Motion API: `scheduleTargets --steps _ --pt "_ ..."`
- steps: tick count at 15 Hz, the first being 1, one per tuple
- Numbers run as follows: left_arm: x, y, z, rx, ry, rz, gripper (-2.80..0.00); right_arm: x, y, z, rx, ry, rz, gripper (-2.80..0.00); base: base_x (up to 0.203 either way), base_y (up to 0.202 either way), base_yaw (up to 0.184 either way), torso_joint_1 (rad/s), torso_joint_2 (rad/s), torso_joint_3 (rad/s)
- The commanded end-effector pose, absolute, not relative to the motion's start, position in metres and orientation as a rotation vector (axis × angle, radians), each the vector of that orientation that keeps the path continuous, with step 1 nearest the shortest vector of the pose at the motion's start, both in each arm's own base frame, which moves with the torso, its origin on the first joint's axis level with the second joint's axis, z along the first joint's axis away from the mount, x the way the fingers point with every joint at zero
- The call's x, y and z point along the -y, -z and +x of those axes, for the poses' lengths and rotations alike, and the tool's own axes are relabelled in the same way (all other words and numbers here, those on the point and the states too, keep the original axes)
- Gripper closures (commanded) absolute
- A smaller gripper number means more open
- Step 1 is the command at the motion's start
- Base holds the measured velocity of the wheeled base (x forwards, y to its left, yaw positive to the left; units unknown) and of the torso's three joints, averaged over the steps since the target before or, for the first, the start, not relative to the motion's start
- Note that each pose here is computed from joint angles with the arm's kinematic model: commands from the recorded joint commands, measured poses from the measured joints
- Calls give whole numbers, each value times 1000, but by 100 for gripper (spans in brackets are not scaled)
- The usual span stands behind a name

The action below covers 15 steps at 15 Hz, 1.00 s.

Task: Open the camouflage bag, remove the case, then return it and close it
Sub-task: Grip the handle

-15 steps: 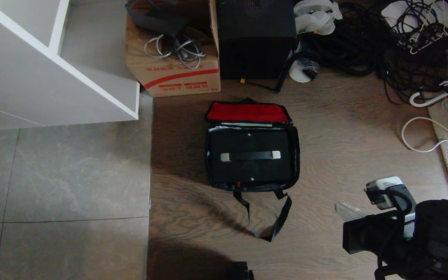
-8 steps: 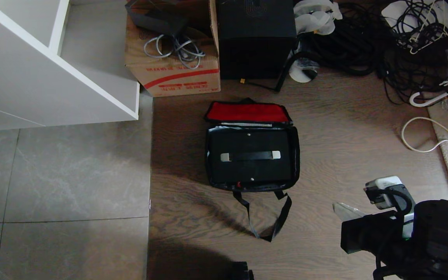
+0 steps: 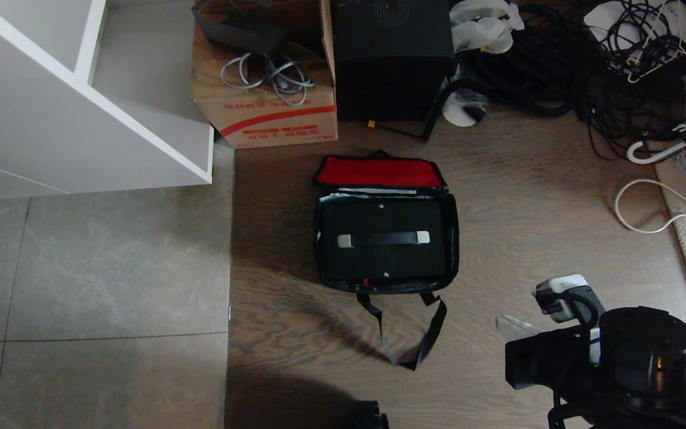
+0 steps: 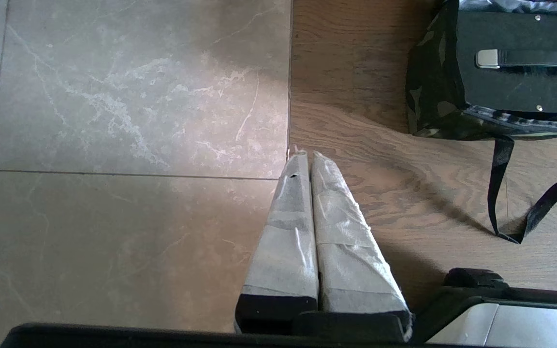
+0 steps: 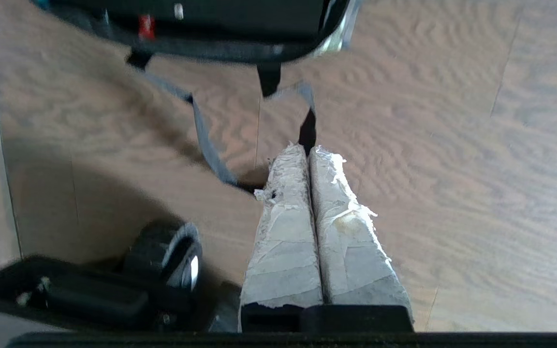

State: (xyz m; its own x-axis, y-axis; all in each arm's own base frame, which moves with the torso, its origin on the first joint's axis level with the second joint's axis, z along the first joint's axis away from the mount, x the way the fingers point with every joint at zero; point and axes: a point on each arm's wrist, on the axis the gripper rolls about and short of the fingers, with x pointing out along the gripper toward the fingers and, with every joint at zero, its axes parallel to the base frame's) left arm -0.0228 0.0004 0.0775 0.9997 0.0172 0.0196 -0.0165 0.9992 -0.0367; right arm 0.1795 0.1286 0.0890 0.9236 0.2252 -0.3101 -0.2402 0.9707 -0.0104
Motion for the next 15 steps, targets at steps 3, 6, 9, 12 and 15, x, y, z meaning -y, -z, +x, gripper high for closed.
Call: scheduleTargets --steps 3,6,9,12,15 --pt "0 -75 -22 11 -17 -37 0 -133 -79 178 -348 -258 -21 0 0 0 0 0 0 0" --pt "0 -75 -22 11 -18 -37 0 -137 -81 184 -314 -264 9 0 0 0 0 0 0 0" --pt "0 -75 -22 11 -18 -37 0 -136 -87 182 -269 -270 2 0 0 0 0 0 0 0" --pt "0 -75 -22 11 -17 -37 0 -136 -84 183 -274 -262 -7 0 0 0 0 0 0 0" --pt "0 -75 -22 11 -18 -37 0 -136 -84 185 -275 -275 4 0 0 0 0 0 0 0"
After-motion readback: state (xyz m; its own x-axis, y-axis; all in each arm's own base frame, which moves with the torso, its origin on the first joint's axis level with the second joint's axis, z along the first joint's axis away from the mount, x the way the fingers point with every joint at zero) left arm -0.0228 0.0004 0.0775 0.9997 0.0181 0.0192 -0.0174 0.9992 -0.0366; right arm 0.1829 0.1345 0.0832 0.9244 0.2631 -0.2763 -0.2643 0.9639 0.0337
